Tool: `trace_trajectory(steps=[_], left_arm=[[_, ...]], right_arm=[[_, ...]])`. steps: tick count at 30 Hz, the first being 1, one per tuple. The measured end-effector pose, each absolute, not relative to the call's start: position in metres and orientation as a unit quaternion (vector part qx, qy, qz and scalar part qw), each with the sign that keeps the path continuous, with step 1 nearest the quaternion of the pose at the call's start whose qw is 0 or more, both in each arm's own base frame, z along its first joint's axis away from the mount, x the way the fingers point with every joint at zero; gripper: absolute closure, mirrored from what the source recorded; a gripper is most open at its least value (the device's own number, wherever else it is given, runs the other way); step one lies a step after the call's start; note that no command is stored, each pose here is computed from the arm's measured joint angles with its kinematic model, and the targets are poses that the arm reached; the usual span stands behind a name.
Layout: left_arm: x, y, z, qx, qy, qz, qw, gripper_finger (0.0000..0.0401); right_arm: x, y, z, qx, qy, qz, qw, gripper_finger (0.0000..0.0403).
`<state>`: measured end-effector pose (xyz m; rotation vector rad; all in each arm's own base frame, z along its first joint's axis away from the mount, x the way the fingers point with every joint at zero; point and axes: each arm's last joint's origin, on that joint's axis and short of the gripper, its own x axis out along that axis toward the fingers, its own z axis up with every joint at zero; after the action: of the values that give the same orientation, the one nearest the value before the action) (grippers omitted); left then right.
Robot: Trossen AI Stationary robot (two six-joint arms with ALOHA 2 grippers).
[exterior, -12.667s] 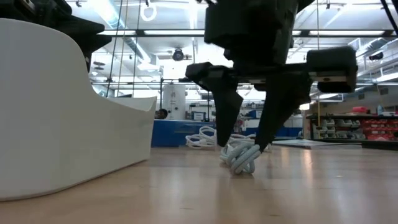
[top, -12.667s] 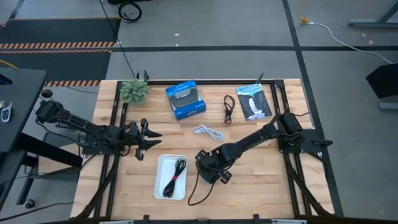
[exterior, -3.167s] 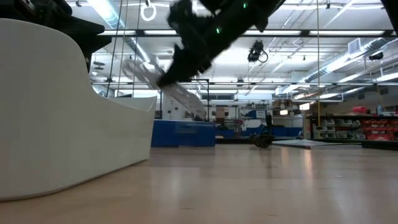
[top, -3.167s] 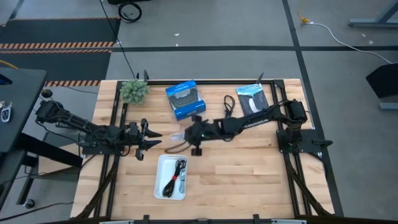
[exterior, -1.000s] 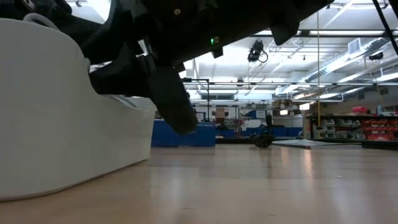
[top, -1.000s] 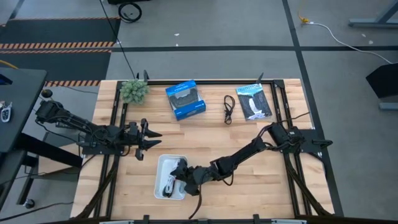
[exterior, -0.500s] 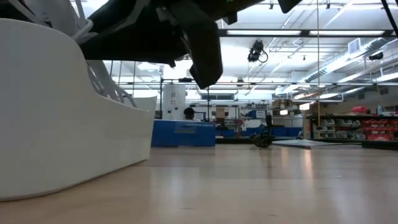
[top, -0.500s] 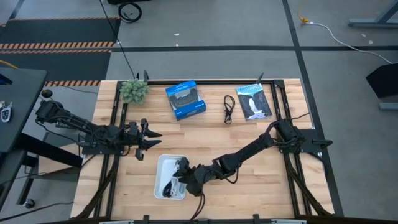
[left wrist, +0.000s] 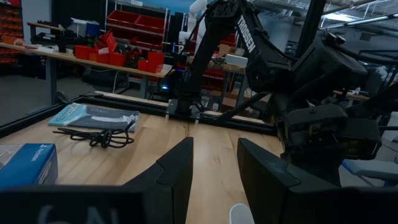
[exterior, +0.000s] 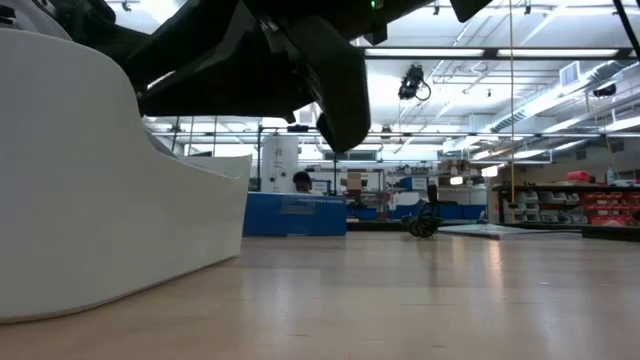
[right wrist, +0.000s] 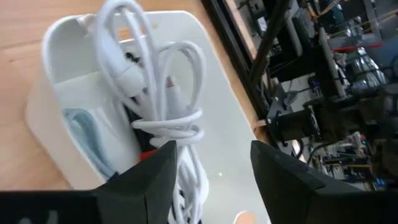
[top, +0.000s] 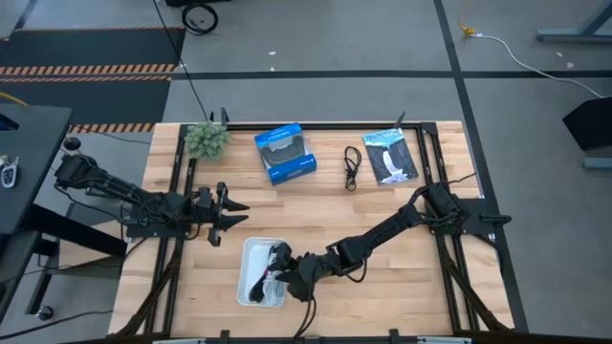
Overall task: Pick and place USB-C Cables
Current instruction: Put the white charger cable into the white bin
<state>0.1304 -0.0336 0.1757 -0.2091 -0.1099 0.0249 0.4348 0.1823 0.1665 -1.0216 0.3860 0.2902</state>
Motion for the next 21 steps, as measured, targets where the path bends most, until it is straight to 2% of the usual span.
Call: trace_trajectory(steps=[8, 13, 16, 21], left_arm=[[0.13, -0.034, 0.176, -0.104, -0.055, 0.012, 0.993, 0.0268], [0.13, -0.034, 0.176, -0.104, -0.055, 0.012, 0.993, 0.0268], [0.13, -0.034, 0.176, -0.104, -0.055, 0.012, 0.993, 0.0268], [0.13, -0.034, 0.176, -0.104, -0.055, 0.012, 0.993, 0.0268]], right_arm=[[0.435, 0.18, 0.165, -0.474, 0.191, 0.141, 0.848, 0.018], [0.436, 0.179, 0.171, -0.491, 0.184, 0.098, 0.846, 0.018], [0.437, 0.18, 0.179, -0.462, 0.159, 0.101, 0.866, 0.0185], [0.434, 0.184, 0.198, -0.399, 0.116, 0.152, 0.897, 0.0193]])
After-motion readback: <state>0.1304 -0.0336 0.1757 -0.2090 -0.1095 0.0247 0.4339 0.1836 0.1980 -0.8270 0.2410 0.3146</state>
